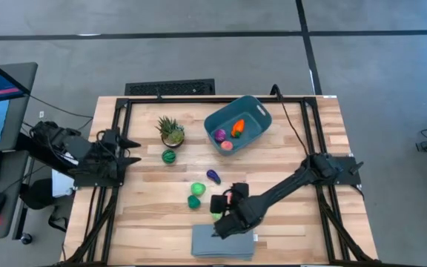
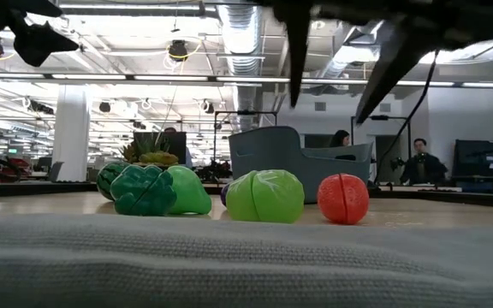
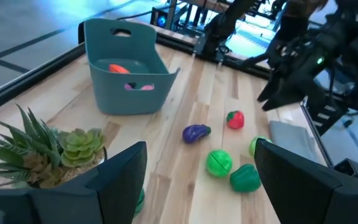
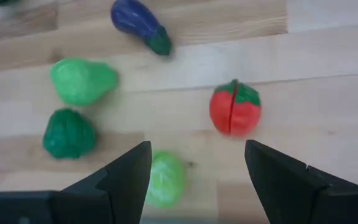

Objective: Pick and placing Produce into tupperware
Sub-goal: Put the strawberry into the bin

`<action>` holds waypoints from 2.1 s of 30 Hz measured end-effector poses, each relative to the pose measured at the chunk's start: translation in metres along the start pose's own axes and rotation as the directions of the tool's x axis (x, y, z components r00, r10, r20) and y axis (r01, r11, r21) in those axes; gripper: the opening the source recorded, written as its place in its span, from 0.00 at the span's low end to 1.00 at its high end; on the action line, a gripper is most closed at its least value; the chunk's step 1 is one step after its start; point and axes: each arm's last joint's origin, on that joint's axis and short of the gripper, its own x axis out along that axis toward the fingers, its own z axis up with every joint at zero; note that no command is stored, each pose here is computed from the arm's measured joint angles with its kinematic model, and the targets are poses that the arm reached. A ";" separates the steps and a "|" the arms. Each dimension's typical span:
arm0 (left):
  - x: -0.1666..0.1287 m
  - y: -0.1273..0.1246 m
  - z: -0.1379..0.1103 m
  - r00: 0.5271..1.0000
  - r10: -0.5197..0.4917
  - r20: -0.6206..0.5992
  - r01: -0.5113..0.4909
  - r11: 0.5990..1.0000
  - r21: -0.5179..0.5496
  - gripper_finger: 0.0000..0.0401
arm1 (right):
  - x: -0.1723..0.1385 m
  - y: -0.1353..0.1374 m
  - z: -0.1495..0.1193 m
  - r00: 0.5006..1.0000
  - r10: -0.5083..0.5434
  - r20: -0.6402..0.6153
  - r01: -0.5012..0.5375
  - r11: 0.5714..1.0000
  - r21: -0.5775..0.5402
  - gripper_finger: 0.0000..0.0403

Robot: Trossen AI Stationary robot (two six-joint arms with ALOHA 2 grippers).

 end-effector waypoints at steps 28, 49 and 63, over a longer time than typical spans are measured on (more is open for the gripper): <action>-0.001 0.000 0.000 1.000 -0.017 0.000 0.017 0.999 0.029 0.71 | 0.014 0.008 0.019 0.985 -0.152 -0.087 0.155 0.987 0.030 0.70; -0.001 0.000 0.000 1.000 -0.022 -0.002 0.022 0.999 0.029 0.71 | 0.019 0.007 0.025 0.977 -0.206 -0.059 0.210 0.975 0.077 0.70; -0.001 0.000 0.000 1.000 -0.024 -0.008 0.024 0.999 0.024 0.71 | 0.039 0.010 0.026 0.959 -0.267 -0.098 0.276 0.957 0.092 0.70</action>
